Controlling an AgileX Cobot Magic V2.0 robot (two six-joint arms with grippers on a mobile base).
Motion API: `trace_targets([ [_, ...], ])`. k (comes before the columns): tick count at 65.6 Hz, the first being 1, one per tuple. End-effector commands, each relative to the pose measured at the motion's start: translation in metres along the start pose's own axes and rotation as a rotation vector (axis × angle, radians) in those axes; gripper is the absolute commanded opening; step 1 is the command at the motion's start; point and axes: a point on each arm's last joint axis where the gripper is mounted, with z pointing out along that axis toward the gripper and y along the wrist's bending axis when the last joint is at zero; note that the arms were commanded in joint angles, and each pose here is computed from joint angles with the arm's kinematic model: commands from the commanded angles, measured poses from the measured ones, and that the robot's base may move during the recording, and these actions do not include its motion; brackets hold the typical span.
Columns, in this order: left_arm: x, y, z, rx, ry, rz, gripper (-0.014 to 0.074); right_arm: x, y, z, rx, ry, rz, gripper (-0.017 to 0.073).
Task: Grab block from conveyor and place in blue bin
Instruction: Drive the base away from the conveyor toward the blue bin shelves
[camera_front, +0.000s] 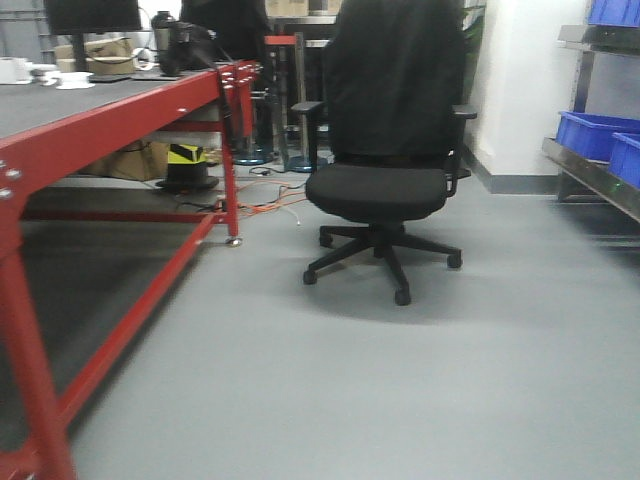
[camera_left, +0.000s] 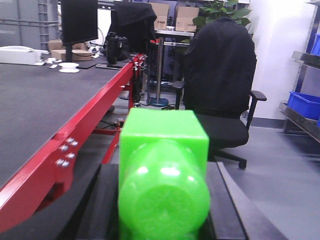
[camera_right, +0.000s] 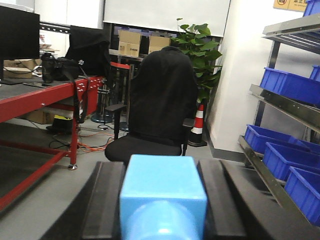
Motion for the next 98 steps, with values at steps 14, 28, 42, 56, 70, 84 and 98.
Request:
trace_targets([
  [14, -0.0042, -0.0003, -0.0013, 0.004, -0.029, 0.000, -0.0111, -0.0020, -0.0005, -0.0004, 0.006, -0.023, -0.012, -0.0162],
  [28, -0.0042, -0.0003, -0.0013, 0.004, -0.029, 0.000, -0.0111, -0.0020, -0.0005, -0.0004, 0.006, -0.023, -0.012, -0.0162],
  [42, -0.0042, -0.0003, -0.0013, 0.004, -0.029, 0.000, -0.0111, -0.0020, -0.0005, -0.0004, 0.006, -0.023, -0.012, -0.0162],
  [56, -0.0042, -0.0003, -0.0013, 0.004, -0.029, 0.000, -0.0111, -0.0020, -0.0005, -0.0004, 0.006, -0.023, -0.012, -0.0162],
  [70, -0.0042, -0.0003, -0.0013, 0.004, -0.029, 0.000, -0.0111, -0.0020, -0.0005, -0.0004, 0.006, -0.023, -0.012, -0.0162],
  [84, -0.0042, -0.0003, -0.0013, 0.004, -0.029, 0.000, -0.0111, -0.0020, -0.0005, -0.0004, 0.006, -0.023, -0.012, -0.0162],
  [98, -0.0042, -0.0003, -0.0013, 0.004, -0.029, 0.000, -0.0111, -0.0020, -0.0005, -0.0004, 0.006, -0.023, -0.012, -0.0162],
])
